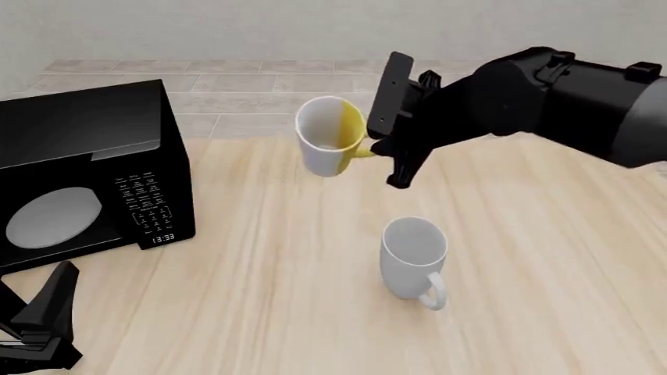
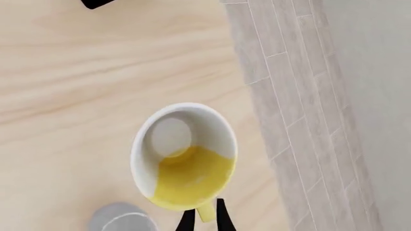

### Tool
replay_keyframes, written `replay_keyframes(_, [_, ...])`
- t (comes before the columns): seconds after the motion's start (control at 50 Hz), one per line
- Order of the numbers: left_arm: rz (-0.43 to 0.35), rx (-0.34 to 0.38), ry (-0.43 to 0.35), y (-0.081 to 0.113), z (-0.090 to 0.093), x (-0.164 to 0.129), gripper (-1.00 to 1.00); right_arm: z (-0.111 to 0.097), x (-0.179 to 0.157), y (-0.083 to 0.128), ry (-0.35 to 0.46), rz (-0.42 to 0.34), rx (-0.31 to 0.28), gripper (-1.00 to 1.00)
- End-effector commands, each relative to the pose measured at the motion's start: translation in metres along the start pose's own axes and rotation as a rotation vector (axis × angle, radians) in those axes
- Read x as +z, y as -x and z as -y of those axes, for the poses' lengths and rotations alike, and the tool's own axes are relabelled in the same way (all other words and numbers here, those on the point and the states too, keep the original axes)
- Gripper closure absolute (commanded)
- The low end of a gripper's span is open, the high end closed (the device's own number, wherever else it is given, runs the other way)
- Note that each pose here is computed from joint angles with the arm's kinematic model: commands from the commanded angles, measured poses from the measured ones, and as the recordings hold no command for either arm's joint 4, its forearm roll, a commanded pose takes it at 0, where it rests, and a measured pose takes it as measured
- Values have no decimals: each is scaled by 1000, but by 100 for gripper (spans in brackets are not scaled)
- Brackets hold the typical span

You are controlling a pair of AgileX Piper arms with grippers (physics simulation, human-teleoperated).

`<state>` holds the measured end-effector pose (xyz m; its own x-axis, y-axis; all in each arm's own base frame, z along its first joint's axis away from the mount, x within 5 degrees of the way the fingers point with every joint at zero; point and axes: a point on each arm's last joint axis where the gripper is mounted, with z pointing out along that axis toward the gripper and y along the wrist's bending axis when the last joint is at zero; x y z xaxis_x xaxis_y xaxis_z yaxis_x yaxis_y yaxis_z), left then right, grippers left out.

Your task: Put the yellow and white mug to the front of the white mug.

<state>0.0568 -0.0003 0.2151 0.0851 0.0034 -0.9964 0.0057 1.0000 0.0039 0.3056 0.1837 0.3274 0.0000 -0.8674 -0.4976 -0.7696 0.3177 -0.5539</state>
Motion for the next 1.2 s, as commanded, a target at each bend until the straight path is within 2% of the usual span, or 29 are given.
replay_keyframes(0.02, [0, 0, 5, 0, 0, 0, -100, 15, -19, -15, -45, -19, 59, 100])
replay_keyframes(0.5, [0, 0, 5, 0, 0, 0, -100, 34, -27, -38, -100, -61, 155, 100])
replay_keyframes(1.0, [0, 0, 5, 0, 0, 0, -100, 55, -30, -76, -160, -137, 245, 100])
replay_keyframes(1.2, [0, 0, 5, 0, 0, 0, -100, 57, -24, -87, -162, -157, 277, 100])
